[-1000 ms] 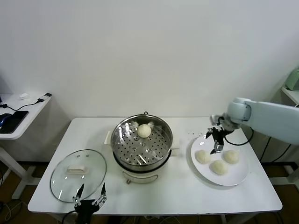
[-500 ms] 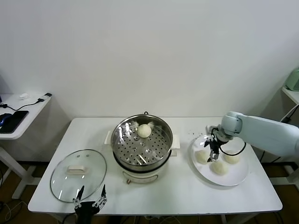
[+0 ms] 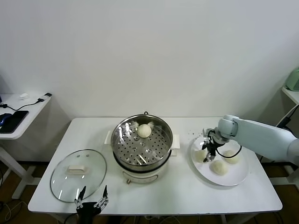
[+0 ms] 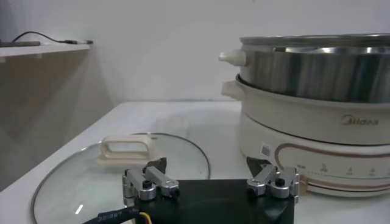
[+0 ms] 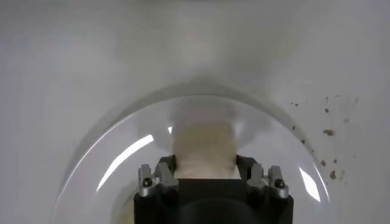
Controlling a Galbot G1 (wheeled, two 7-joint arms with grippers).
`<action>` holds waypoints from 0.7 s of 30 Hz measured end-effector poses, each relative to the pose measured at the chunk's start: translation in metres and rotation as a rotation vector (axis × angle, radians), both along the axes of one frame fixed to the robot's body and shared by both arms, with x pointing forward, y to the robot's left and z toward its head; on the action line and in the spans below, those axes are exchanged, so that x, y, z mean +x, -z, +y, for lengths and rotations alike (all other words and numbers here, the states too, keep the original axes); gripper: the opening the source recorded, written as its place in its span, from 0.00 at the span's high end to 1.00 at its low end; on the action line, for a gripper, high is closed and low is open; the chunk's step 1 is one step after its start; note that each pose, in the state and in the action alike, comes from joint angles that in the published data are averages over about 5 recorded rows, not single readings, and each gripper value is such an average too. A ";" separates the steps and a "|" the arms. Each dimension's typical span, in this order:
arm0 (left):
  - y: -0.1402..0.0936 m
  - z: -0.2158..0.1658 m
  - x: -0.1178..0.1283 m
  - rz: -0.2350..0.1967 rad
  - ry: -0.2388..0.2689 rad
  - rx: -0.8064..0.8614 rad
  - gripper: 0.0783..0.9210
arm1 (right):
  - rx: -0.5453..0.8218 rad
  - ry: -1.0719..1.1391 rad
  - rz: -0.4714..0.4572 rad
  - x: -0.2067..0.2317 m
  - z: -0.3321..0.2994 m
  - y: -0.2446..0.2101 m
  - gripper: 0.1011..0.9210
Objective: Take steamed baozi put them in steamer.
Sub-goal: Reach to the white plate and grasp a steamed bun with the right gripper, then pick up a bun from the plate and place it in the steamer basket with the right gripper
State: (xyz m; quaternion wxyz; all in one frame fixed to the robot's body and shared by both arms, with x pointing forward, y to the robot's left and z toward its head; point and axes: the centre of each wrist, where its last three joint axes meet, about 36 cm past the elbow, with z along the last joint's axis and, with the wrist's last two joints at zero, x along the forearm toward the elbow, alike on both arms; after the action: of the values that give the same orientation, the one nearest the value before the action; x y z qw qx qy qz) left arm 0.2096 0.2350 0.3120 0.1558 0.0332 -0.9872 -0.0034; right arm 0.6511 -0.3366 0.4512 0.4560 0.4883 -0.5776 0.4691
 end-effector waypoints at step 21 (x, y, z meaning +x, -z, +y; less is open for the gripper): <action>-0.006 -0.009 -0.004 -0.006 0.021 -0.001 0.12 | 0.084 -0.120 -0.041 0.022 0.039 -0.172 0.34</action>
State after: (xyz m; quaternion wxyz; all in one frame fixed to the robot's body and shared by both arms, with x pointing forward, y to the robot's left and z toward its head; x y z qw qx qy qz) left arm 0.2060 0.2264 0.3184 0.1530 0.0226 -0.9880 -0.0044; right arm 0.6732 -0.2971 0.6232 0.3942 0.5309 -0.5758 0.4809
